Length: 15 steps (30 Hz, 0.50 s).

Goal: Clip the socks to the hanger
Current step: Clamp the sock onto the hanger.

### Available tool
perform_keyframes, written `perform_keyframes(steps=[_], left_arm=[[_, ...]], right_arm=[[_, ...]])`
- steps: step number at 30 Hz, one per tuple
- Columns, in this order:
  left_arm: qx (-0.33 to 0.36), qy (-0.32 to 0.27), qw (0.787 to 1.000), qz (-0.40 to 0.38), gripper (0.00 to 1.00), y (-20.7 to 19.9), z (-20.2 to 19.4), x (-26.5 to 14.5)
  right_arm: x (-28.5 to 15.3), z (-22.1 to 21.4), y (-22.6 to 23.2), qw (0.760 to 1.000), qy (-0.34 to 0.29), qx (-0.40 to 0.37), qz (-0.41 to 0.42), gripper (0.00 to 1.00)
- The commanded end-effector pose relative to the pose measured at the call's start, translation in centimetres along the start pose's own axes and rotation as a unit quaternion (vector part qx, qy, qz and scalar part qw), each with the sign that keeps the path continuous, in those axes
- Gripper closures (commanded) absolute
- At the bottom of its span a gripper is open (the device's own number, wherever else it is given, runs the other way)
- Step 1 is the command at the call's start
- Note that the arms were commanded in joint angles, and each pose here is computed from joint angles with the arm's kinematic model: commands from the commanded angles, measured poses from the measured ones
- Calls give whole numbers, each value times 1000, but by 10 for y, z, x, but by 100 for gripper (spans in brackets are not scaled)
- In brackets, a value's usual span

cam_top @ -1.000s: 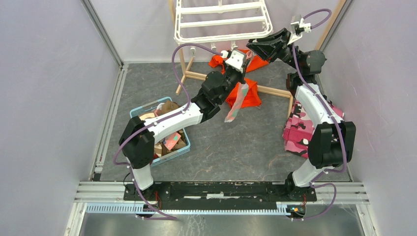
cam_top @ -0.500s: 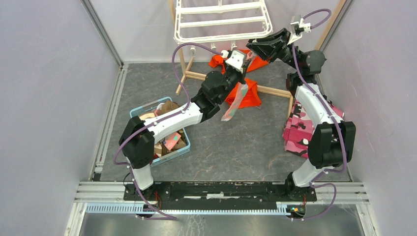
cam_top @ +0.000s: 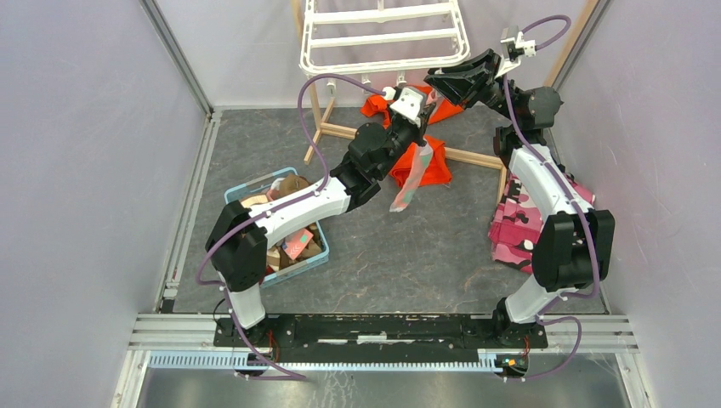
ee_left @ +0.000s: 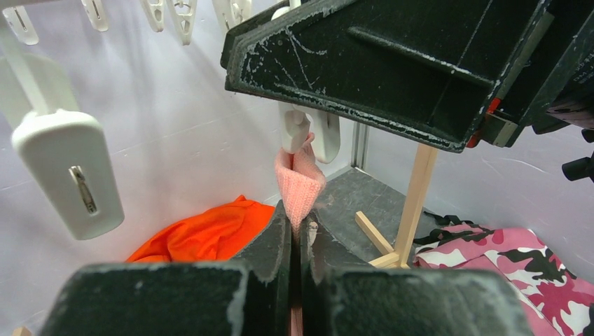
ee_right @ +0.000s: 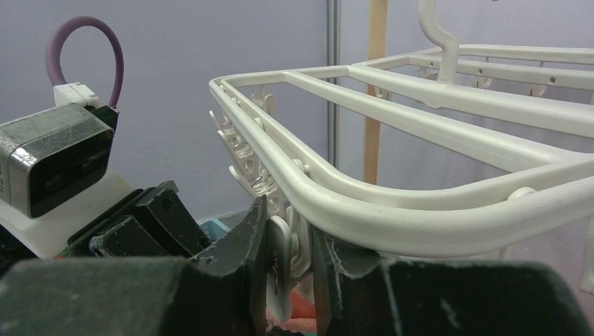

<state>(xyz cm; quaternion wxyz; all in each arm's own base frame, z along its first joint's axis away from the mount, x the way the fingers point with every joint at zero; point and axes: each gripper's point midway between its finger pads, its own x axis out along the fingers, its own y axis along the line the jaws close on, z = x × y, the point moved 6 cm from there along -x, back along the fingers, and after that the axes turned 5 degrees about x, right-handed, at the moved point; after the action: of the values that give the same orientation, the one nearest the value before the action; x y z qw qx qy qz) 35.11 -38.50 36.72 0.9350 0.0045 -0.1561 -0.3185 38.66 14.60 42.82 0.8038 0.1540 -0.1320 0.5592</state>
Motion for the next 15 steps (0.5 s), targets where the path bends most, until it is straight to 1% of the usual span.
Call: perform_keyframes(steps=[1,5,15], left_arm=[[-29,-61,998,10,98,8,48,1],[-32,-63,997,18,98,11,51,-2],[-56,-94,994,21,98,13,65,-10]], right_arm=[[4,11,12,1000,-5,-18,15,100],[3,11,11,1000,-4,-19,14,100],[3,9,11,1000,-3,-16,14,100]])
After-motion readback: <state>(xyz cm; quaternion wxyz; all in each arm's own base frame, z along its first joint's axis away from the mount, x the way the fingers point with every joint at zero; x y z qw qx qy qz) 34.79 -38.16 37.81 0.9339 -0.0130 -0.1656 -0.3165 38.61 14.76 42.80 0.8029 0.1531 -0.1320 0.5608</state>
